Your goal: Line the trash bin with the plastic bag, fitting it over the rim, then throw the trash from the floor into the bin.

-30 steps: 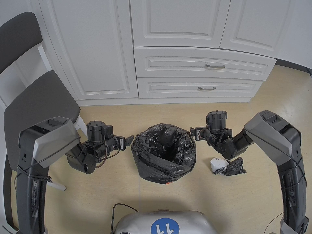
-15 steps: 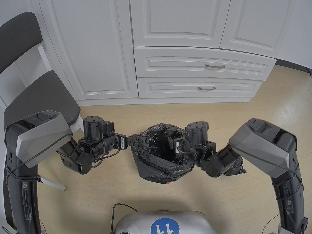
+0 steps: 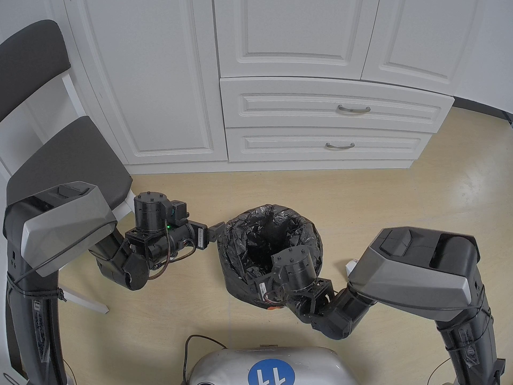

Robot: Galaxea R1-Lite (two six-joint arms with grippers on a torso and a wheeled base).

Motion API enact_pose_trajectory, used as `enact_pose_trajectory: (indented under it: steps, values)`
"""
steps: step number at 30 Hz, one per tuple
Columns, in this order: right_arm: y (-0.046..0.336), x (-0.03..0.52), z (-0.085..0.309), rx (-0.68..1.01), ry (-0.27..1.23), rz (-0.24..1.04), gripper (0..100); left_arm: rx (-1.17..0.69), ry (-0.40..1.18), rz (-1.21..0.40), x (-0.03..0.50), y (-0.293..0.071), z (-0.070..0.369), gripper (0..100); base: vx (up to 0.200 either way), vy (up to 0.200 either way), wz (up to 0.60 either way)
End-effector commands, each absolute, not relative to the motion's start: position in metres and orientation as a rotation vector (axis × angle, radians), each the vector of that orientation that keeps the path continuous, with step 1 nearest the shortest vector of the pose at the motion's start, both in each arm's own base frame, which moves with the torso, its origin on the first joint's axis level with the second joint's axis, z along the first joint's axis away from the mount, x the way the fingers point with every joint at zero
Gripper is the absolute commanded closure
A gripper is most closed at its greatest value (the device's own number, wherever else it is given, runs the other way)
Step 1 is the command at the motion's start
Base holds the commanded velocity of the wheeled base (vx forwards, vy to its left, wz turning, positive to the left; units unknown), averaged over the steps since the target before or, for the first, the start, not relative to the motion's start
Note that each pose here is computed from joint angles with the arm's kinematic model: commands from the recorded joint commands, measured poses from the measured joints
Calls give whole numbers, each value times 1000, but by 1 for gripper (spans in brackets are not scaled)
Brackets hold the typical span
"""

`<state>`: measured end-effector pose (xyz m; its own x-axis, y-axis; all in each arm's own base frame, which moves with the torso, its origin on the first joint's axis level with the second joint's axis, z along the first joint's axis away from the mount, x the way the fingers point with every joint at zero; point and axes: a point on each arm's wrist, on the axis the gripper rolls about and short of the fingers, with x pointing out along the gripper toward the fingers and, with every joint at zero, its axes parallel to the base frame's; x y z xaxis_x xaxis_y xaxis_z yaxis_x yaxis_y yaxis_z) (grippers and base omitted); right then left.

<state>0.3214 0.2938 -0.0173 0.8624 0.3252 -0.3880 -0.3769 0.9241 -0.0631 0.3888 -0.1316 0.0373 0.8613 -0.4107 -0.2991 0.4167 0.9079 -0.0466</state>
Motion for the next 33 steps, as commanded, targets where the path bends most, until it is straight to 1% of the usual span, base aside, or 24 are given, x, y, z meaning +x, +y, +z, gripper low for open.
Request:
enact_pose_trajectory:
  steps: [1, 5, 11, 12, 13, 15, 21, 29, 33]
  values:
    - [300, 306, -16, -150, 384, 403, 0, 21, 313, -438, 386, -132, 38, 0, 0, 0, 0]
    - [301, 309, -14, -139, 371, 403, 0, 44, 334, -478, 382, -133, 31, 0, 0, 0, 0]
    - [289, 329, -5, -111, 339, 353, 0, 123, 377, -519, 374, -130, 18, 0, 0, 0, 0]
    - [279, 340, 7, -96, 311, 323, 0, 145, 409, -540, 373, -127, 9, 0, 0, 0, 0]
    - [278, 341, 9, -94, 307, 320, 0, 147, 411, -542, 373, -127, 8, 0, 0, 0, 0]
    - [269, 347, 26, -80, 280, 298, 0, 148, 450, -548, 374, -127, 1, 0, 0, 0, 0]
    - [252, 352, 57, -50, 229, 265, 0, 151, 471, -556, 373, -130, -6, 0, 0, 0, 0]
    - [249, 348, 62, -60, 224, 267, 0, 160, 524, -581, 374, -141, -34, 0, 0, 0, 0]
    - [249, 346, 61, -63, 229, 268, 0, 164, 538, -579, 374, -141, -39, 0, 0, 0, 0]
